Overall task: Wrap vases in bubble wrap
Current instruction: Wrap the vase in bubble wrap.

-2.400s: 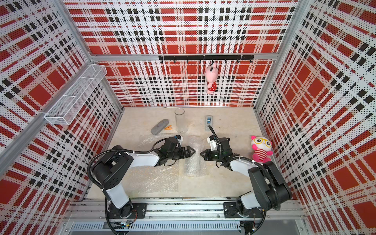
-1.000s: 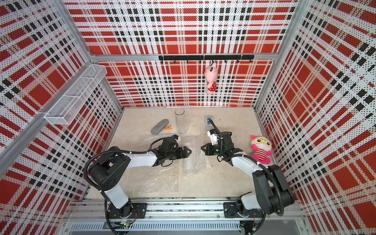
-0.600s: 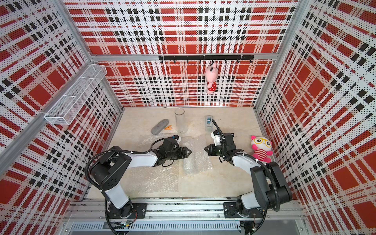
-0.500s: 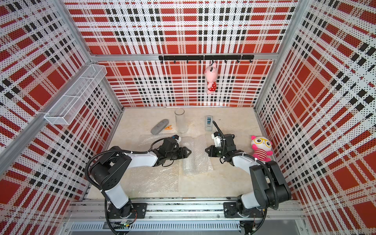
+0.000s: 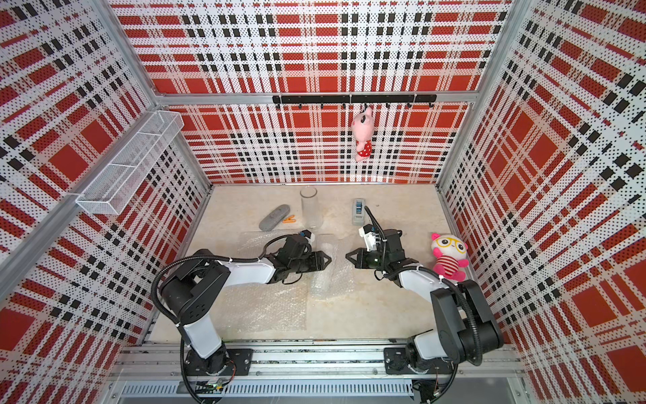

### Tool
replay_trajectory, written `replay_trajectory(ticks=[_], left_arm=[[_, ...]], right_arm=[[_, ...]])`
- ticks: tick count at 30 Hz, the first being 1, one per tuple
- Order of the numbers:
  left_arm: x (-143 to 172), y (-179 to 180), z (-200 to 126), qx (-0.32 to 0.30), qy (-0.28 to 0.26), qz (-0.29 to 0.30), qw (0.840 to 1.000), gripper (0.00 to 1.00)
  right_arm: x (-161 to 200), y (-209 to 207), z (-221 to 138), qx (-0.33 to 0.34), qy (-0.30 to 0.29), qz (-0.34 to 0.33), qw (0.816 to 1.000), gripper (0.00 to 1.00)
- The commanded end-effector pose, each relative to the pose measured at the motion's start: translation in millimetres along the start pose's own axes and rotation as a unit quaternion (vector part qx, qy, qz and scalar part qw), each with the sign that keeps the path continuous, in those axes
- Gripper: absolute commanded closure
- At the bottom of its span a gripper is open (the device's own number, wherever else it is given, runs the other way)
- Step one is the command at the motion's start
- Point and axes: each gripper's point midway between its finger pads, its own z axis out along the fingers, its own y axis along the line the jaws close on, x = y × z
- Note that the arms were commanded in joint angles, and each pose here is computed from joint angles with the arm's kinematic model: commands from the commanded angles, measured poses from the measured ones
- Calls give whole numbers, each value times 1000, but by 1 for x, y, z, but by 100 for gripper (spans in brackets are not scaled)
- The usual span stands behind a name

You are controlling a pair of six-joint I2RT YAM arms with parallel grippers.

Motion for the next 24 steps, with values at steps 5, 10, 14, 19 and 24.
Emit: replay_trajectory(ticks=[5, 10, 14, 19, 24], left_arm=[[42, 23, 8, -54, 56, -4, 997, 42], [47, 13, 8, -41, 54, -2, 998, 43], [52, 13, 7, -34, 56, -4, 998, 43], [53, 9, 4, -18, 52, -1, 998, 43], [54, 2, 2, -4, 50, 7, 999, 44]], right_arm=[[-26, 45, 27, -58, -19, -26, 998, 100], [-32, 32, 42, -44, -27, -11, 999, 100], [-31, 19, 55, -33, -22, -2, 999, 100], [-27, 14, 70, -32, -14, 6, 999, 100], [-28, 26, 80, -46, -14, 3, 999, 100]])
